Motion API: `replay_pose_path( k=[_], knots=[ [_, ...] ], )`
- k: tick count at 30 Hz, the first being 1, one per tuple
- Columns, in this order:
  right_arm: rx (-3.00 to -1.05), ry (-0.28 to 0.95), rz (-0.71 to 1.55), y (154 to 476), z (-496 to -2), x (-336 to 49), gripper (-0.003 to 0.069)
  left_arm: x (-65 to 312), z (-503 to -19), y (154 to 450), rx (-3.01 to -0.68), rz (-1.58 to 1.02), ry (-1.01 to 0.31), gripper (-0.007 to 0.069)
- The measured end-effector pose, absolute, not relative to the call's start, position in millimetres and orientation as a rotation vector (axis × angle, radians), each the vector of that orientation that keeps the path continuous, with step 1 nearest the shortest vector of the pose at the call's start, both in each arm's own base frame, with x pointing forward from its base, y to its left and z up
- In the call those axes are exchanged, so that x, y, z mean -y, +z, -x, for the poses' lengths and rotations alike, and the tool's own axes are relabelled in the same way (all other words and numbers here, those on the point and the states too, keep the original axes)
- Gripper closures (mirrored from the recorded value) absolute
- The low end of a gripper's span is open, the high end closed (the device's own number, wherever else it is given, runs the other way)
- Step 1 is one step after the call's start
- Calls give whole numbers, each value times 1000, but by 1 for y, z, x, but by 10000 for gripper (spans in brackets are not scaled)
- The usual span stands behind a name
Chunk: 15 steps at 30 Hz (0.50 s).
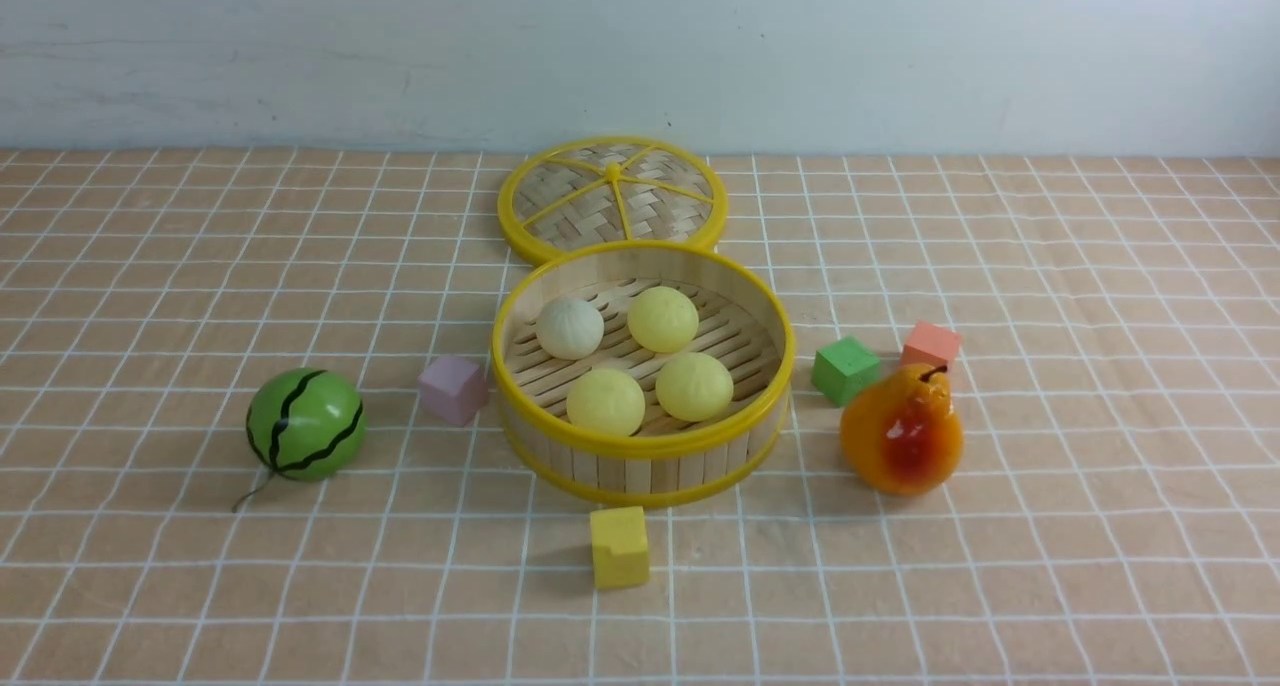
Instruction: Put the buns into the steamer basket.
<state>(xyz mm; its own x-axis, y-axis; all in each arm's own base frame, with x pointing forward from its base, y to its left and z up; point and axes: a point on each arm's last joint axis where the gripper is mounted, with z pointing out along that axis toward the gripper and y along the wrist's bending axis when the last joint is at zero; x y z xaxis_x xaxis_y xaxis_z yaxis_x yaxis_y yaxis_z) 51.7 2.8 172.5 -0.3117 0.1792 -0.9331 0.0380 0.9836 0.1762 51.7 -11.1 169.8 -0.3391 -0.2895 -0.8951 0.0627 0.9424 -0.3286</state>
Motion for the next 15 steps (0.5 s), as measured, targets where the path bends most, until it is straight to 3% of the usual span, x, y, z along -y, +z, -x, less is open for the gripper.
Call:
replay_pose_path(
  k=[15],
  knots=[
    [-1885,141,-157,172,-52,-3,563,11,-52,170,-1886,166,-362,638]
  ],
)
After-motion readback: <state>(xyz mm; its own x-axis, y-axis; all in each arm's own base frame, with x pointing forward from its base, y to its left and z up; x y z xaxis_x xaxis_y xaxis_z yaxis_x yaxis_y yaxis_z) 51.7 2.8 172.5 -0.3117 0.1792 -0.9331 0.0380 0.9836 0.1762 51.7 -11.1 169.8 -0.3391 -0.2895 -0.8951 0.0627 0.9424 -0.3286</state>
